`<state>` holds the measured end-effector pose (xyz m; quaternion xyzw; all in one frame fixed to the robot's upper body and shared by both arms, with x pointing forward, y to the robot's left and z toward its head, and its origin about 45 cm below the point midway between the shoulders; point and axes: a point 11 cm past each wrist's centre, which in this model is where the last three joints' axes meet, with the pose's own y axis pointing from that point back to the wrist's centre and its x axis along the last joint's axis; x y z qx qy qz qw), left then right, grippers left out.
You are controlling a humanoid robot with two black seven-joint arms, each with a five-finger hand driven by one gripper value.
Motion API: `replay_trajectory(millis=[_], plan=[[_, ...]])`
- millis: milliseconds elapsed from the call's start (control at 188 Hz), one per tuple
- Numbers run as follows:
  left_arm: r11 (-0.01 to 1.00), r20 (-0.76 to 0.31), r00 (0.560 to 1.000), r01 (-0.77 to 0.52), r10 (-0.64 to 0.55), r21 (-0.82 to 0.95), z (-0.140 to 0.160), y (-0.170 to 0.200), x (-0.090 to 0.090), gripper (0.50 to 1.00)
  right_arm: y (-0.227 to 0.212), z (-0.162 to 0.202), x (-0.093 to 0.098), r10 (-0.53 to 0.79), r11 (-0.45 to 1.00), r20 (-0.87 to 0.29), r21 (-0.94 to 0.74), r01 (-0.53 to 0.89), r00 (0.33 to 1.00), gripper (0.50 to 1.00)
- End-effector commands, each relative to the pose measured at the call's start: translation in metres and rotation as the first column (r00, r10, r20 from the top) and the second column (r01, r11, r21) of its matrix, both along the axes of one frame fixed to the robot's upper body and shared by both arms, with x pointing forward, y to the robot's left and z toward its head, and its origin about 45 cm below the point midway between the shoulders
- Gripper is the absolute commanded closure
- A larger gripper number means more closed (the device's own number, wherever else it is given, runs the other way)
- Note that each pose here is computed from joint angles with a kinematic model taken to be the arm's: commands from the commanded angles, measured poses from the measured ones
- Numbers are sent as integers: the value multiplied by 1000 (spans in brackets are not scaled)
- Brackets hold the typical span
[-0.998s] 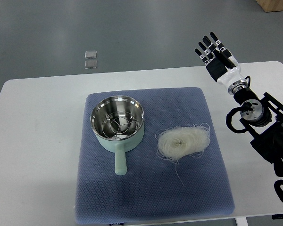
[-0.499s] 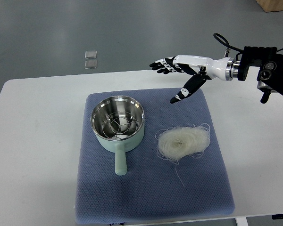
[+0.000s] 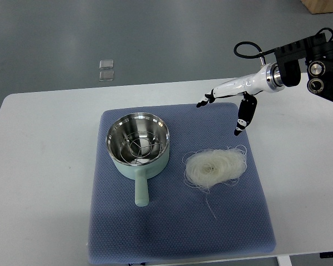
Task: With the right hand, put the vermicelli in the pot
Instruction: 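Swing the right hand over the white vermicelli bundle, fingers open, then lower the right hand onto the vermicelli and close fingers around it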
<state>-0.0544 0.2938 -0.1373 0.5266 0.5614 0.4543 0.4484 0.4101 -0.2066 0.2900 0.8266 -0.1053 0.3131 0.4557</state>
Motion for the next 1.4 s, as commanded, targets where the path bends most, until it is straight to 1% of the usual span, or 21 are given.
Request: replay_trajectory(millis=[0, 202, 462, 669, 887, 993, 1014, 1019, 1030, 1035, 1041, 1051, 1057, 1067, 1073, 1078, 1083, 1088, 1099, 1110, 1396], plan=[[1000, 0, 1000, 2, -2, -3, 0, -1, 0, 500, -2, -7, -3, -68, 994, -64, 82, 73, 996, 538], [1000, 2, 1000, 1, -1, -3, 0, -1, 1, 500, -12, -45, -21, -123, 980, -179, 135, 148, 976, 540], [1000, 2, 1000, 1, -1, -8, 0, -3, 1, 500, -2, -83, -49, -112, 964, -280, 200, 173, 953, 540], [1000, 1, 1000, 1, -1, -8, 0, -3, 1, 500, -6, -102, -59, -117, 970, -298, 170, 173, 947, 542], [1000, 1, 1000, 1, -1, -8, 0, -3, 1, 500, -6, -113, -59, -137, 969, -240, 170, 181, 961, 564], [1000, 1, 1000, 1, -1, -8, 0, -3, 1, 500, -8, -118, -60, -140, 970, -215, 165, 177, 966, 642], [1000, 1, 1000, 1, -1, -9, 0, -3, 1, 500, -8, -120, -61, -139, 971, -214, 164, 176, 967, 675], [1000, 1, 1000, 1, -1, -8, 0, -3, 1, 500, -8, -120, -61, -140, 970, -213, 165, 177, 967, 699], [1000, 1, 1000, 1, -1, -8, 0, -3, 1, 500, -8, -120, -61, -140, 970, -213, 165, 177, 967, 699], [1000, 1, 1000, 1, -1, -9, 0, -3, 1, 500, -9, -120, -61, -140, 970, -211, 165, 176, 967, 727], [1000, 1, 1000, 1, -1, -9, 0, -3, 1, 500, -9, -120, -61, -140, 970, -211, 165, 176, 967, 728], [1000, 1, 1000, 1, -1, -9, 0, -3, 1, 500, -9, -121, -61, -141, 970, -208, 164, 176, 968, 809], [1000, 1, 1000, 1, -1, -9, 0, -3, 1, 500, -9, -121, -61, -141, 970, -208, 164, 176, 968, 809], [1000, 1, 1000, 1, -1, -9, 0, -3, 1, 500, -10, -121, -61, -143, 971, -202, 162, 178, 969, 897], [1000, 1, 1000, 1, -1, -9, 0, -3, 1, 500, -10, -121, -61, -144, 971, -202, 162, 178, 969, 897], [1000, 1, 1000, 0, 0, -9, 0, -3, 1, 500, -10, -121, -60, -144, 971, -199, 160, 177, 969, 932], [1000, 1, 1000, 0, 0, -9, 0, -3, 1, 500, -10, -121, -60, -144, 971, -199, 160, 177, 969, 932], [1000, 1, 1000, 1, -1, -9, 0, -3, 1, 500, -10, -122, -61, -144, 971, -199, 158, 177, 969, 960], [1000, 1, 1000, 0, 0, -8, 0, -3, 1, 500, -10, -122, -61, -146, 971, -198, 158, 178, 969, 987], [1000, 1, 1000, 1, -1, -9, 0, -3, 1, 500, -10, -122, -61, -146, 972, -195, 157, 178, 970, 1000], [1000, 1, 1000, -2, 2, -6, 0, -2, 1, 500, -14, -118, -57, -155, 970, -163, 164, 182, 974, 1000]])
